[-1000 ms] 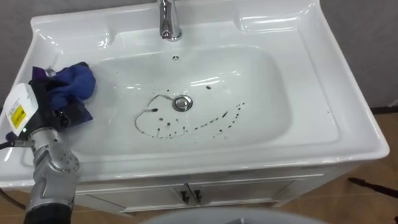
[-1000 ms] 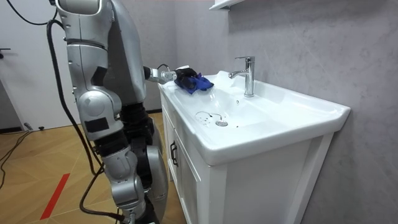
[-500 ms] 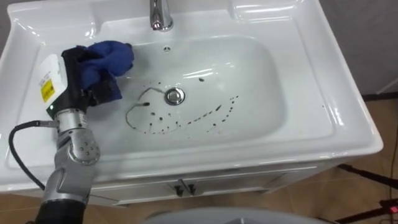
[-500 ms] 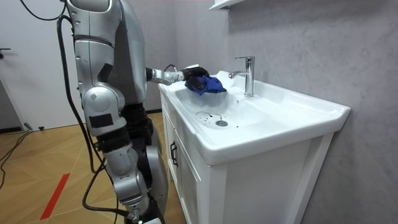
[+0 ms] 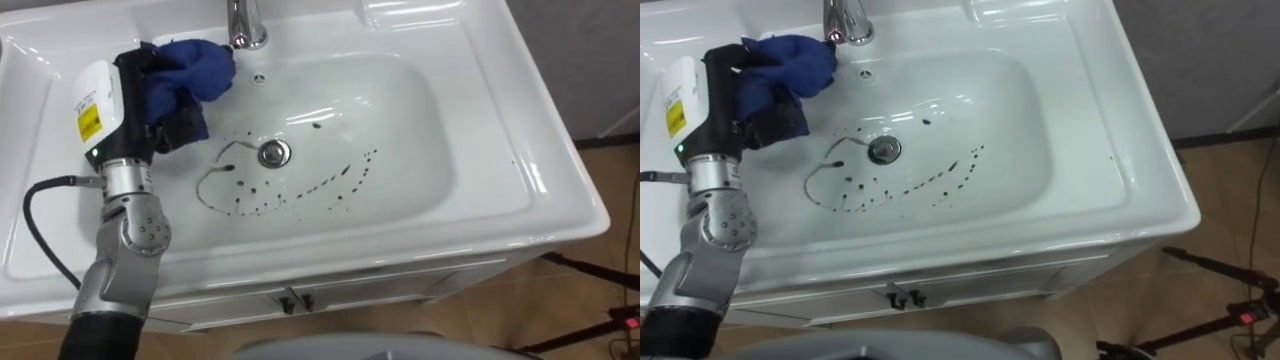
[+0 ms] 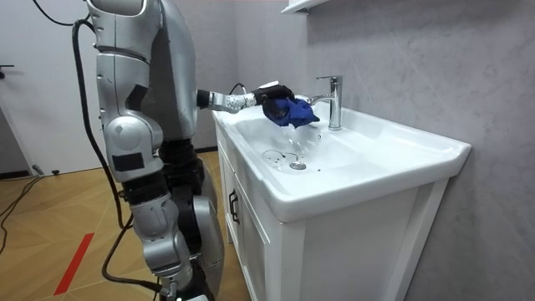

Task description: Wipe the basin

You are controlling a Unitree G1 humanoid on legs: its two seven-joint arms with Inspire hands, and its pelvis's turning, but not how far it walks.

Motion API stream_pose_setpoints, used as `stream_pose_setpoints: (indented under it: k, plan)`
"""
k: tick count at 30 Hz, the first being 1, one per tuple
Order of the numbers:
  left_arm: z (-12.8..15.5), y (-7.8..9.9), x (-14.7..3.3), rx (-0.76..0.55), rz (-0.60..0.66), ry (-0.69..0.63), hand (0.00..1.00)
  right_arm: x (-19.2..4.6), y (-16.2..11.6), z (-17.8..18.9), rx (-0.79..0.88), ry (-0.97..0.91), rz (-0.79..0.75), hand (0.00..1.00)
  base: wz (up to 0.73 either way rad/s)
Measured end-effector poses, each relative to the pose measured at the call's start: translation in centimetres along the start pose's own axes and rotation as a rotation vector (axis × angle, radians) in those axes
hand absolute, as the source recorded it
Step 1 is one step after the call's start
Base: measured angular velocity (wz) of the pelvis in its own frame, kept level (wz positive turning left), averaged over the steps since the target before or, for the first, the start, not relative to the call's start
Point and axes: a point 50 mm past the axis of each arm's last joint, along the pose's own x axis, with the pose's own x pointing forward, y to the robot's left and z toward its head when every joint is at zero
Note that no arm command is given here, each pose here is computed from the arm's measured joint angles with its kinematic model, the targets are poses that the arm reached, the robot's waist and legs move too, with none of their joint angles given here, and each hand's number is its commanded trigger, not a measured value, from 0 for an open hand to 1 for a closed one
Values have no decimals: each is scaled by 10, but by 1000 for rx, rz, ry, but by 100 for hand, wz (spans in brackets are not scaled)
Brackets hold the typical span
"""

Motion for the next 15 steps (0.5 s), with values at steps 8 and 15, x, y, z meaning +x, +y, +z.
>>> stream_pose_setpoints:
  k: [8, 15]
  plan:
    - [2, -8, -4, 79, -68, -37, 100, -1, -2, -1, -49, 15, 2, 0, 0]
    - [-28, -25, -27, 202, -242, 80, 100, -1, -2, -8, -55, 36, 2, 0, 0]
